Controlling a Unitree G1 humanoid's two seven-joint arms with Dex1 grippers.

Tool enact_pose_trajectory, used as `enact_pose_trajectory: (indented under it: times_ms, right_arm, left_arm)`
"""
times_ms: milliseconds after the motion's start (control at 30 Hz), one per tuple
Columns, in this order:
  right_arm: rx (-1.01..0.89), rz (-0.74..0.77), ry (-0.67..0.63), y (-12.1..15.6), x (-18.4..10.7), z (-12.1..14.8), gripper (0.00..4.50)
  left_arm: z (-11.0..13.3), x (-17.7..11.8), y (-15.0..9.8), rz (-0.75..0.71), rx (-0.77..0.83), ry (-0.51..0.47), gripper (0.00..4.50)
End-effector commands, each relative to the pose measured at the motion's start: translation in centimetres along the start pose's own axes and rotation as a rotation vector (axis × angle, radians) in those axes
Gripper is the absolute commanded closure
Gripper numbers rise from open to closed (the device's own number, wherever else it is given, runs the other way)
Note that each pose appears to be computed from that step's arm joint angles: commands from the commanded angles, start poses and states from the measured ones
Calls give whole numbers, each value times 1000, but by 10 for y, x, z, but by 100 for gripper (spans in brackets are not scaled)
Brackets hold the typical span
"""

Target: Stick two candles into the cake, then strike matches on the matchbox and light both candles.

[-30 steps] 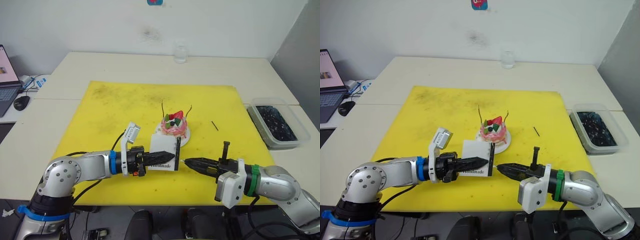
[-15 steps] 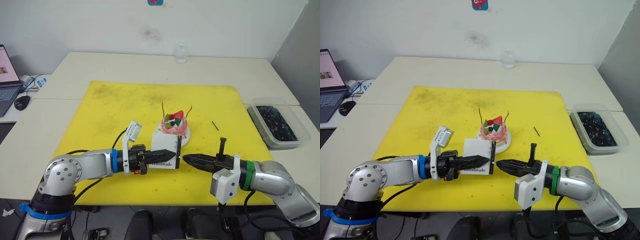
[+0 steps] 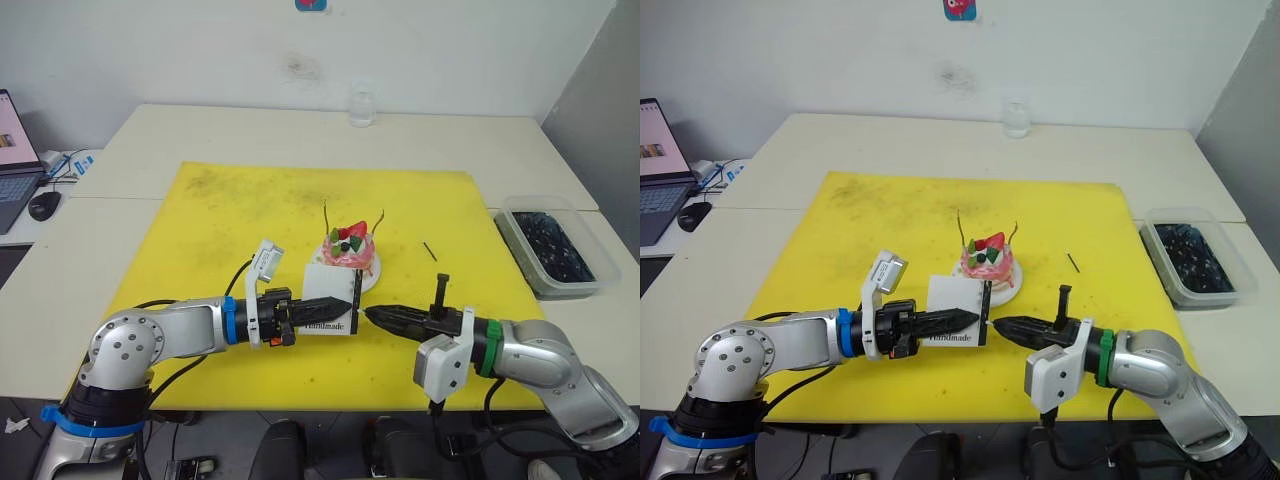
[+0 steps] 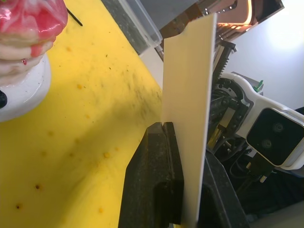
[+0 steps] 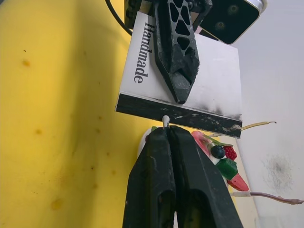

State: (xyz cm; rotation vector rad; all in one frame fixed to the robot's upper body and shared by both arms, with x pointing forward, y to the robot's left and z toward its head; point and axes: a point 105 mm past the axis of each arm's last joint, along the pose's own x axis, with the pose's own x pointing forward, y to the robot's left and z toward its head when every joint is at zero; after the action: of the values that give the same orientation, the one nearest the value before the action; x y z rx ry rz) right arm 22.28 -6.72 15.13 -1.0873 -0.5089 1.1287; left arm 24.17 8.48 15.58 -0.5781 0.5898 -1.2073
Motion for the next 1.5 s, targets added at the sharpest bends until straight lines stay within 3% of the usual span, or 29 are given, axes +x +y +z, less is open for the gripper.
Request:
enact_pose_trajectory:
  times_ms: [33,400,667,1500]
  right_arm:
    - [1,-1,-25,0,3,5,447]
    - [42,-48,-46,-4,-13,9,447]
    - [58,-125,-93,-12,-9,13,447]
    - [94,-79,-87,4,-6,5,447]
  left_arm:
    - [4,5,-18,-84,24,-14,450]
    - [2,0,-11,-49,26,-9,450]
    - [1,0,-11,-64,19,1,450]
    - [1,-1,-17,-112,-24,3,450]
